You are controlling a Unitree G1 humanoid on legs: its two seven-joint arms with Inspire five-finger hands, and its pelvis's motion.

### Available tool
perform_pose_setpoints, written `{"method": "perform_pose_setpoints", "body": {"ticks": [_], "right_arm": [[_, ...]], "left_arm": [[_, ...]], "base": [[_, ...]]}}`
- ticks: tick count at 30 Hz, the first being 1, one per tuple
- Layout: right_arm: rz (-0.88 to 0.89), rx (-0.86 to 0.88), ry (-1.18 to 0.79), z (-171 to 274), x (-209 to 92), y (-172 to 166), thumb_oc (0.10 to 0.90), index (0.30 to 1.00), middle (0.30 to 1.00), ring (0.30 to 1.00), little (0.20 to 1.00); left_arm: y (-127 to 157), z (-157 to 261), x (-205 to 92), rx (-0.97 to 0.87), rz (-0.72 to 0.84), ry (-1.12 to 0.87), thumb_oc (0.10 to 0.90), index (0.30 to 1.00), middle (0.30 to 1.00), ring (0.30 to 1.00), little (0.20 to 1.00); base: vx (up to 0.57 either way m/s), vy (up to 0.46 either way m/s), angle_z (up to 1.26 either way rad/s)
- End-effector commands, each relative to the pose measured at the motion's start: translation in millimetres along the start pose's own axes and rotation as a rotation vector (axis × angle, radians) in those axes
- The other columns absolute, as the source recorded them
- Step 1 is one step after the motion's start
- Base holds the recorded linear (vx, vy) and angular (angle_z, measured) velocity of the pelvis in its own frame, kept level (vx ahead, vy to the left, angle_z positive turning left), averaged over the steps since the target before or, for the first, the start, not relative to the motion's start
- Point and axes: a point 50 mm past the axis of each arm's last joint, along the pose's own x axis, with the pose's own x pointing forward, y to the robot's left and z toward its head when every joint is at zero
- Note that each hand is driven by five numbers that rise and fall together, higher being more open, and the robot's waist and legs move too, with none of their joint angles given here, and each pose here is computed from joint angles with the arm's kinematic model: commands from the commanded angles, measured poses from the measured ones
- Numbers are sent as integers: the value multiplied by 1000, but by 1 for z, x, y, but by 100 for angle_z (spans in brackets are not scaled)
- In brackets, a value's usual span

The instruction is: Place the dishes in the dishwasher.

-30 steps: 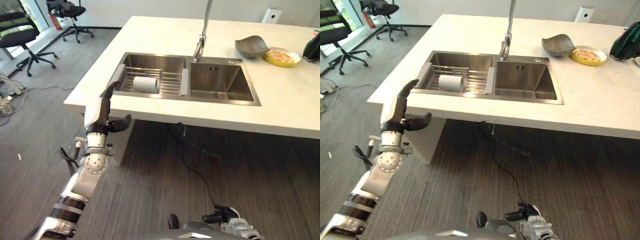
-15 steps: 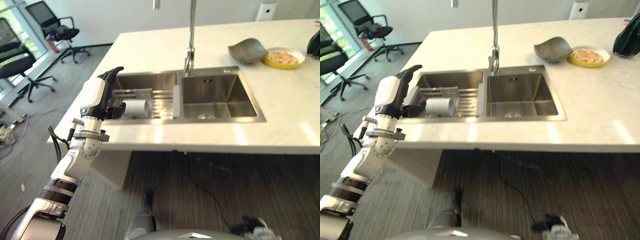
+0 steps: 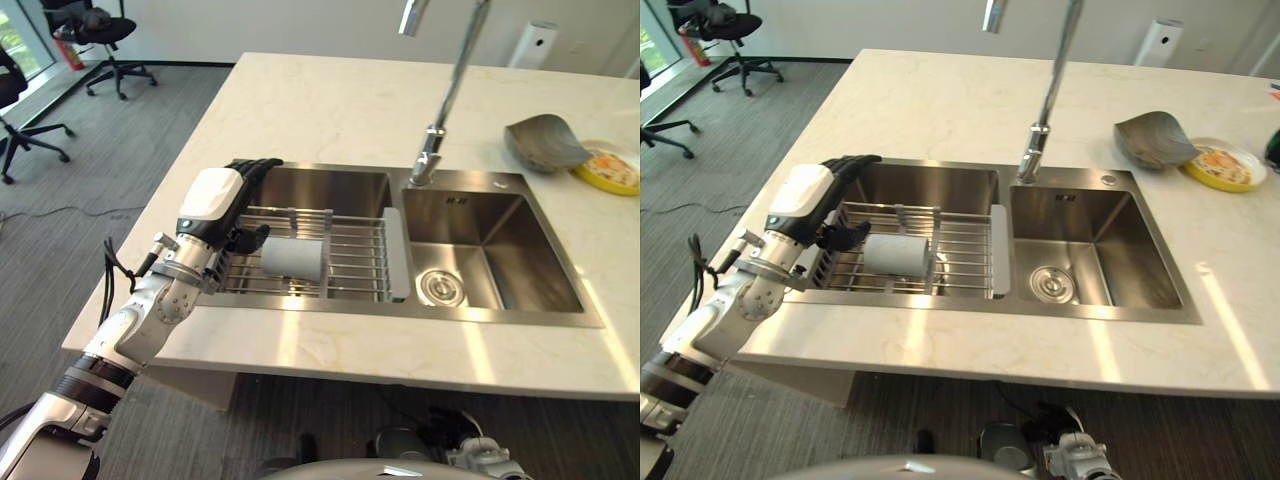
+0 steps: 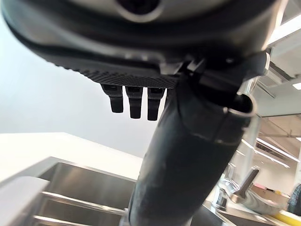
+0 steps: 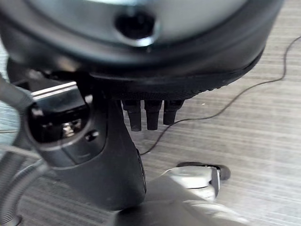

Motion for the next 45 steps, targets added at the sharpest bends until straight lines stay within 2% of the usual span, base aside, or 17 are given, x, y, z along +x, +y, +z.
{"method": "perform_pose_setpoints", "body": {"ticks": [1, 9, 14, 18, 21, 26, 31, 45], "right_arm": [[11, -42, 55, -16, -2, 0, 800, 900, 900, 900, 900], [-31, -30, 83, -23, -3, -10, 800, 900, 900, 900, 900], [-84, 30, 86, -23, -4, -27, 800, 900, 900, 900, 900], [-112, 12, 64, -12, -3, -38, 800, 900, 900, 900, 900], [-118, 16, 66, -15, -4, -43, 800, 900, 900, 900, 900], [-75, 66, 121, -34, -7, -29, 800, 900, 900, 900, 900], [-11, 37, 141, -39, -7, -14, 800, 900, 900, 900, 900], [12, 27, 183, -49, -10, -11, 800, 900, 900, 900, 900]], "left_arm": [[43, 21, 21, -117, 257, -104, 800, 900, 900, 900, 900], [43, 23, 4, -168, 255, -104, 800, 900, 900, 900, 900], [42, 39, 8, -194, 213, -187, 800, 900, 900, 900, 900], [54, 51, 8, -80, 169, -288, 800, 900, 900, 900, 900], [54, 63, 11, -78, 130, -349, 800, 900, 900, 900, 900], [49, 90, 21, -8, -15, -491, 800, 900, 900, 900, 900], [42, 103, 29, 65, -125, -553, 800, 900, 900, 900, 900], [25, 94, 25, -8, -347, -484, 800, 900, 900, 900, 900]], "base": [[-49, -88, 10], [-51, -111, 7], [-135, -133, 24], [-113, 1, 3], [27, 68, -33], [68, 61, -6], [2, 36, -16], [11, 19, -13]]}}
